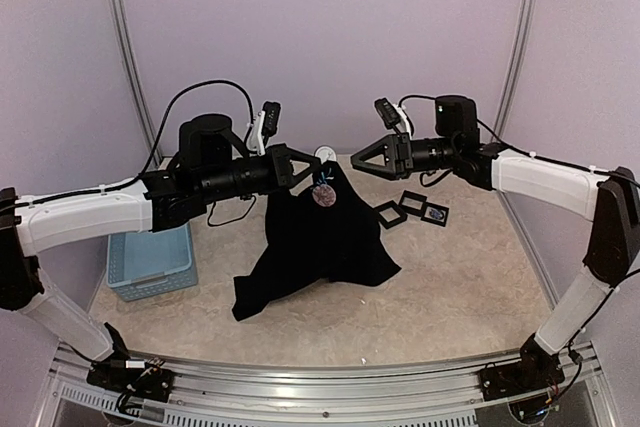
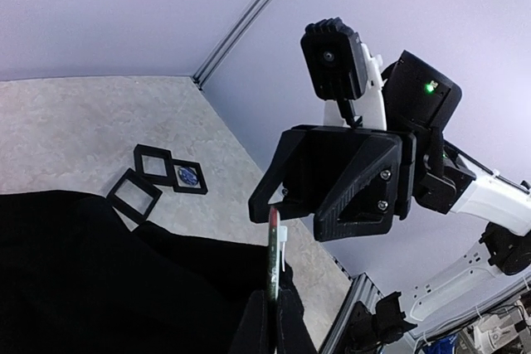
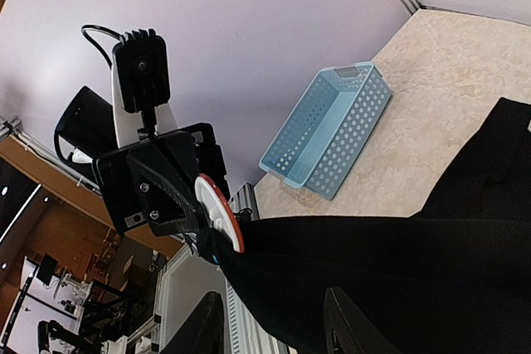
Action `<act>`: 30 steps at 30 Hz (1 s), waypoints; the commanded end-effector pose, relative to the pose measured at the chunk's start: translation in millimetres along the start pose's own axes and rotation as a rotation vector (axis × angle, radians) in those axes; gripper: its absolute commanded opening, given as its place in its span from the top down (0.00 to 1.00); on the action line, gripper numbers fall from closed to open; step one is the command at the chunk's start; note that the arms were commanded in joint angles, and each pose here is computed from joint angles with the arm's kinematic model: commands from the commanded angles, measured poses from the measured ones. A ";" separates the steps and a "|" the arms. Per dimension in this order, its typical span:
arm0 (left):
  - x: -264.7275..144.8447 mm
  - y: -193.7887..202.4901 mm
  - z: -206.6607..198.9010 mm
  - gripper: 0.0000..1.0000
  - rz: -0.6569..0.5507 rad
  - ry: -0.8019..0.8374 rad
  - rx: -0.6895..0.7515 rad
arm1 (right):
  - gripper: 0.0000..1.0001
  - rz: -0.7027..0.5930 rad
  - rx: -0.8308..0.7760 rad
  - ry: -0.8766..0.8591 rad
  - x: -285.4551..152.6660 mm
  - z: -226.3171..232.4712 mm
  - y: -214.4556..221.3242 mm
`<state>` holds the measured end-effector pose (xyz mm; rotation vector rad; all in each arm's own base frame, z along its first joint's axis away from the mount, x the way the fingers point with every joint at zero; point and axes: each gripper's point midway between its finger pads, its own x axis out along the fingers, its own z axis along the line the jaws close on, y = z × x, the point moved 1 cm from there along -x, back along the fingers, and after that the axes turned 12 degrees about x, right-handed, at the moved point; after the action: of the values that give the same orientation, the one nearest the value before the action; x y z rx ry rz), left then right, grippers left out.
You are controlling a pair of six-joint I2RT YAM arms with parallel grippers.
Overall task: Remove the brooch from the garment
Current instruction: Pass from the left arm to the right
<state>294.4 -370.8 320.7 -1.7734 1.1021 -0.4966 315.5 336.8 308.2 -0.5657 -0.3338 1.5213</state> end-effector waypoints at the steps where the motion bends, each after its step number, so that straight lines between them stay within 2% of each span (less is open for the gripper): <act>1: -2.7 -23.4 -21.8 1.00 -0.071 0.121 -0.008 | 0.58 0.040 -0.032 -0.063 10.0 15.4 -0.1; 7: 2.2 -19.3 -23.3 1.00 -0.058 0.156 -0.027 | 0.60 0.069 -0.055 -0.100 19.4 25.1 2.4; 12: 4.3 -19.1 -24.3 1.00 -0.055 0.168 -0.031 | 0.68 0.089 -0.071 -0.109 25.4 29.7 5.9; 20: 6.2 -14.2 -20.6 1.00 -0.036 0.167 -0.046 | 0.99 0.080 -0.092 -0.111 25.6 33.7 3.6; 23: 7.0 -8.7 -13.9 1.00 -0.014 0.141 -0.057 | 1.00 0.078 -0.103 -0.106 24.7 34.8 3.4; 25: 7.2 -5.7 -8.5 0.92 0.001 0.119 -0.060 | 1.00 0.081 -0.118 -0.085 23.6 33.3 4.3; 26: 6.7 -4.1 -6.7 0.84 0.009 0.111 -0.058 | 1.00 0.085 -0.128 -0.063 23.0 32.1 4.3; 28: 6.1 -1.3 -2.6 0.63 0.029 0.086 -0.048 | 1.00 0.106 -0.165 0.002 21.0 27.4 4.4; 30: 4.2 0.1 1.0 0.48 0.049 0.056 -0.029 | 1.00 0.141 -0.200 0.085 17.3 19.2 7.3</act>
<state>292.4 -379.3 320.0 -1.7971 1.2205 -0.5502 299.2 362.0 320.5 -0.6406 -0.4190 1.6151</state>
